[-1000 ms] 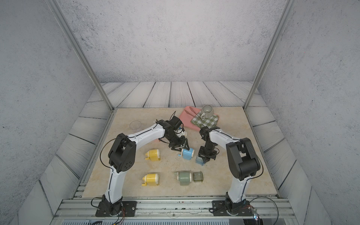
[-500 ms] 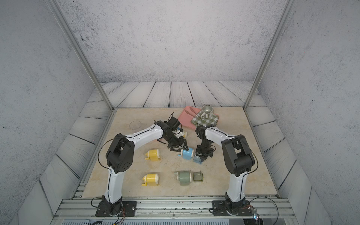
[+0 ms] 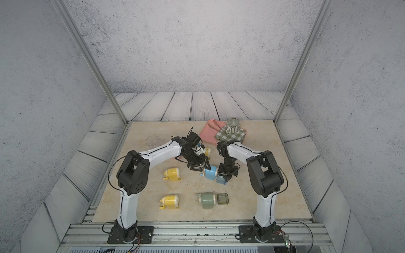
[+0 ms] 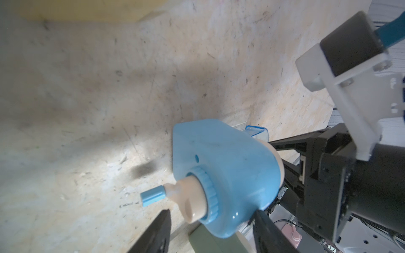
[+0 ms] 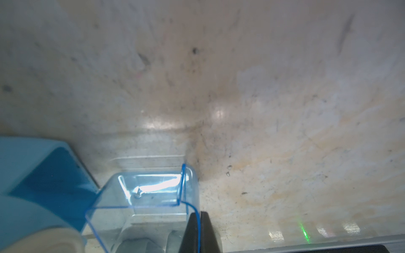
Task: Put the tray back into the pencil sharpener
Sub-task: Close the container of the pencil sharpener.
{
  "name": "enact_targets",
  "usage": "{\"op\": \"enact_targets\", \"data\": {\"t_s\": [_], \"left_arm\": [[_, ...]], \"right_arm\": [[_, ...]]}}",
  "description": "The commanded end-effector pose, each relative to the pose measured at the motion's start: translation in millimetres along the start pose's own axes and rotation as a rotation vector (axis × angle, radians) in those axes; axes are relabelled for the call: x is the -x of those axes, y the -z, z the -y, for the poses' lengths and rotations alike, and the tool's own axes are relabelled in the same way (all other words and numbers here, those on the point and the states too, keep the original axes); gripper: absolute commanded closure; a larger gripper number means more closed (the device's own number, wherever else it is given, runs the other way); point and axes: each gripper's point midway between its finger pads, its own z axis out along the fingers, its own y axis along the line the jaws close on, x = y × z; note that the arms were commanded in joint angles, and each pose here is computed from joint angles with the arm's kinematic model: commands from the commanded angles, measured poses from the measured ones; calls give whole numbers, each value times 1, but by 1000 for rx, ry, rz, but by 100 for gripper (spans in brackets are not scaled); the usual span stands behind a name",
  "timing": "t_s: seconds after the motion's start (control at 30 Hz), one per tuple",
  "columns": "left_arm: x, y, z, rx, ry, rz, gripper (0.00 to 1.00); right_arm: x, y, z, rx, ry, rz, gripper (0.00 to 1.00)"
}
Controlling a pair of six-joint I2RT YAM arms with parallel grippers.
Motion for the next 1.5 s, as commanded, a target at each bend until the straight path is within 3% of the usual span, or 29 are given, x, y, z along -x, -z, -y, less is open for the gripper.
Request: {"op": "enact_targets", "data": {"t_s": [0.0,0.73,1.47], "left_arm": [[-16,-8,-41,129,70,-51,38],[-14,-11,-44,116,77,-54,39],[-14,-12,-47,113,82,-63,41]], "right_arm": [[0,3,5,-58,-12,-1,97],[5,5,0,-146,-16,43,96],[19,0,-14,-136,-35,54,96]]}}
